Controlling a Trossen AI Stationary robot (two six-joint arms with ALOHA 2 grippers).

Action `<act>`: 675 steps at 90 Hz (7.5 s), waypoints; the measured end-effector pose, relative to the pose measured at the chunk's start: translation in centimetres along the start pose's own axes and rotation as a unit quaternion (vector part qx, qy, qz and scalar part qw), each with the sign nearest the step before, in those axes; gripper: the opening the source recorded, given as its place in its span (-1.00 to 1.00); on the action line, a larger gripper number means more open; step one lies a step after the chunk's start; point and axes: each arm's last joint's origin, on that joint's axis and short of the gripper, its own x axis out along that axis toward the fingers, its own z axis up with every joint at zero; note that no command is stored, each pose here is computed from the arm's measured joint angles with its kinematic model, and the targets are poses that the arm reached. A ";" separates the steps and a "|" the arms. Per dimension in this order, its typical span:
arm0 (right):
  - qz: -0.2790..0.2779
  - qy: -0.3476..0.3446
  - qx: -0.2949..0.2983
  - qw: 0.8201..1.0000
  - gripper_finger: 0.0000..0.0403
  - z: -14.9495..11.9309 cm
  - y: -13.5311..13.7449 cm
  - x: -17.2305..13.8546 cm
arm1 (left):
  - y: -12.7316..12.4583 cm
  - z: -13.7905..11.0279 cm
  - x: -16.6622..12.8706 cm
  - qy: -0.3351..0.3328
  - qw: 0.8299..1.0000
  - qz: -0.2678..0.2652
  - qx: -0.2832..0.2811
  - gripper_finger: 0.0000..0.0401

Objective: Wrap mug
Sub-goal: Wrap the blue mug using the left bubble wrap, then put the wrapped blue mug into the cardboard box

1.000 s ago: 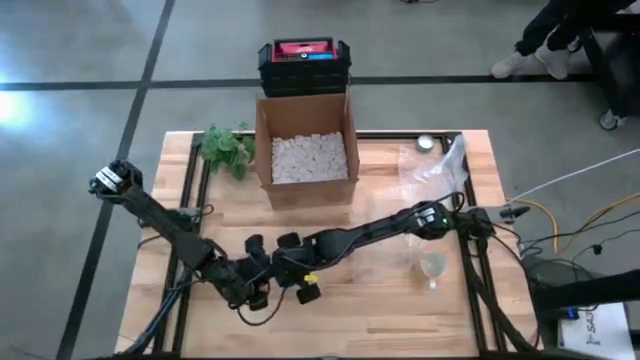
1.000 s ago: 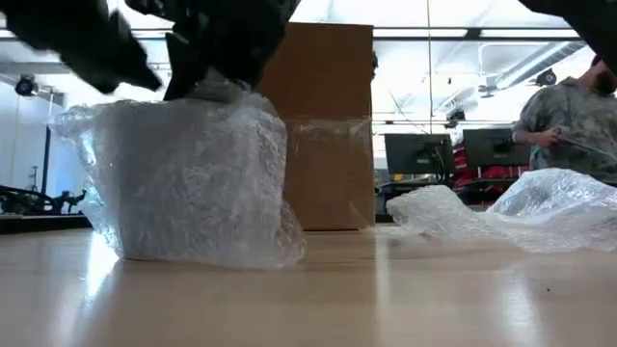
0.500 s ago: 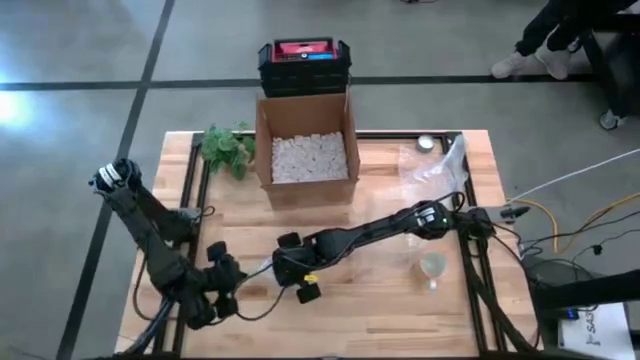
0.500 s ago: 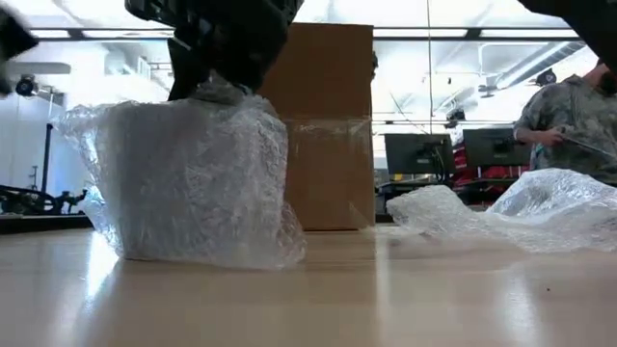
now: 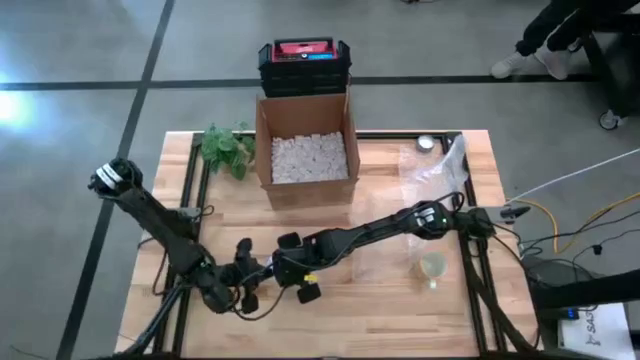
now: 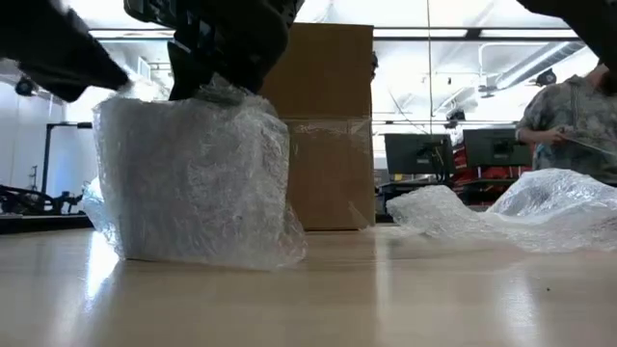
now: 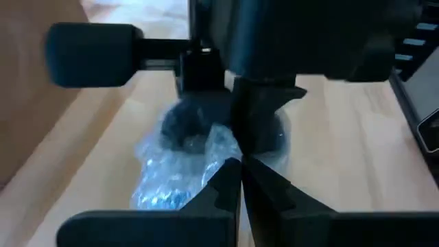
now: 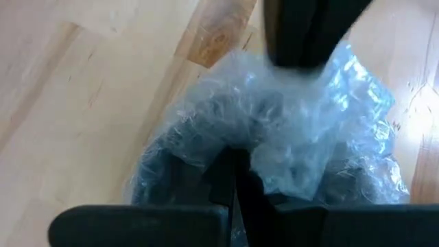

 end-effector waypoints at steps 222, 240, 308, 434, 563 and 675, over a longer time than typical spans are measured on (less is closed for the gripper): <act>-0.008 0.003 0.016 1.000 -1.00 0.2 -1.2 -0.7 | 1.9 -0.6 2.0 -0.003 1.000 0.007 -0.027 -1.00; -0.006 0.024 0.018 1.000 -1.00 1.1 -1.3 -5.7 | 1.9 -0.8 2.2 0.001 1.000 0.008 -0.023 -1.00; -0.039 0.057 0.020 0.997 -1.00 -0.2 1.8 -5.6 | 1.7 -0.6 2.3 -0.009 1.000 0.001 -0.012 -1.00; 0.009 -0.003 0.028 1.000 -1.00 0.7 1.5 -5.2 | 0.6 0.0 5.3 0.041 0.999 -0.013 0.024 -1.00; -0.002 0.058 0.067 0.996 -1.00 -2.1 -1.1 0.2 | 0.6 1.0 4.4 0.021 0.999 -0.028 0.016 -1.00; 0.026 0.066 0.039 0.997 -0.76 -1.0 -0.1 -9.5 | 1.0 0.1 5.7 0.061 0.998 -0.006 0.007 -1.00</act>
